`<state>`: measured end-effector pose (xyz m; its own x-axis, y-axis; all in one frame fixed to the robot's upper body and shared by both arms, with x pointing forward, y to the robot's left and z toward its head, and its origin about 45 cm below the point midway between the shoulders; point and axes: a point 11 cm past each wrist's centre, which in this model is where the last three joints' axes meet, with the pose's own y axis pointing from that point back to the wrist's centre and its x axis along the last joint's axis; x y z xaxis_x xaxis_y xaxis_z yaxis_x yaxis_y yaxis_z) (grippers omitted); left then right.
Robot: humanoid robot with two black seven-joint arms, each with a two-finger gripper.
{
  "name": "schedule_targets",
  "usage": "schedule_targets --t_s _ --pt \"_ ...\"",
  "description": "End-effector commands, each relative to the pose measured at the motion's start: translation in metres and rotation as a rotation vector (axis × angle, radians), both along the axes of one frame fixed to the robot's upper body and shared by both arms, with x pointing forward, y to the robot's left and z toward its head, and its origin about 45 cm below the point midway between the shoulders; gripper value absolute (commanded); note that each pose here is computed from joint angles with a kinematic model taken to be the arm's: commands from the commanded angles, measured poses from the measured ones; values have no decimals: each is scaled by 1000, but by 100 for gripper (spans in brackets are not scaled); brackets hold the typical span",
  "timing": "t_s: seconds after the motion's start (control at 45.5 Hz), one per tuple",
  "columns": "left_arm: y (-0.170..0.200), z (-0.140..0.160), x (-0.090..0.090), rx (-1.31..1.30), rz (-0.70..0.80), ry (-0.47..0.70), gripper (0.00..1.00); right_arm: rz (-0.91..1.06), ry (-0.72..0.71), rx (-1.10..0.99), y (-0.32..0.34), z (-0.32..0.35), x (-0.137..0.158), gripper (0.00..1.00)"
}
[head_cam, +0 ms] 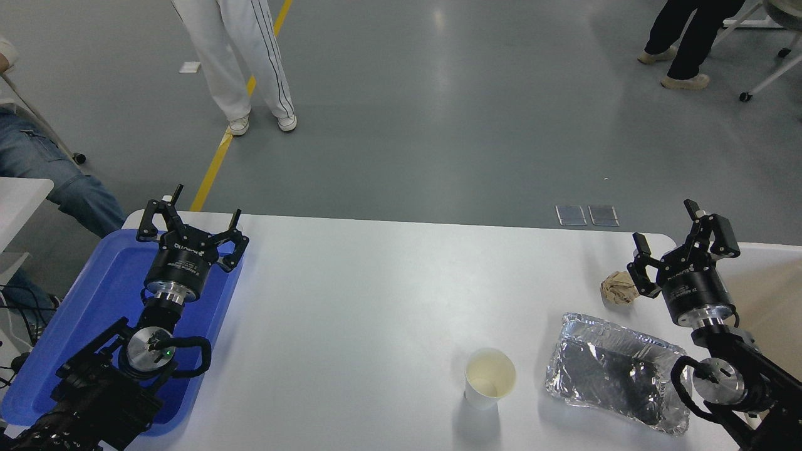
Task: Pick up paper cup place in dustbin
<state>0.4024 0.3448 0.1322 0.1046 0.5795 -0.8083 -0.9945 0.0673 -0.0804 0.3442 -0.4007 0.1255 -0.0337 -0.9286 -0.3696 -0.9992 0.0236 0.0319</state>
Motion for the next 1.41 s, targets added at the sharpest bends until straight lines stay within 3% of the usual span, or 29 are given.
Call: schedule_targets --t_s 0.0,0.44,0.681,0.945,1.385 --pt "0 0 0 0 0 0 100 70 69 -104 -9 -5 -9 100" --pt "0 0 0 0 1 1 100 382 191 -502 -31 29 6 100" --pt "0 0 0 0 0 0 100 597 259 -543 -43 56 3 100" --pt "0 0 0 0 0 0 100 914 427 -517 -43 83 -11 100" --pt "0 0 0 0 0 0 100 1056 579 -748 -42 137 -5 100"
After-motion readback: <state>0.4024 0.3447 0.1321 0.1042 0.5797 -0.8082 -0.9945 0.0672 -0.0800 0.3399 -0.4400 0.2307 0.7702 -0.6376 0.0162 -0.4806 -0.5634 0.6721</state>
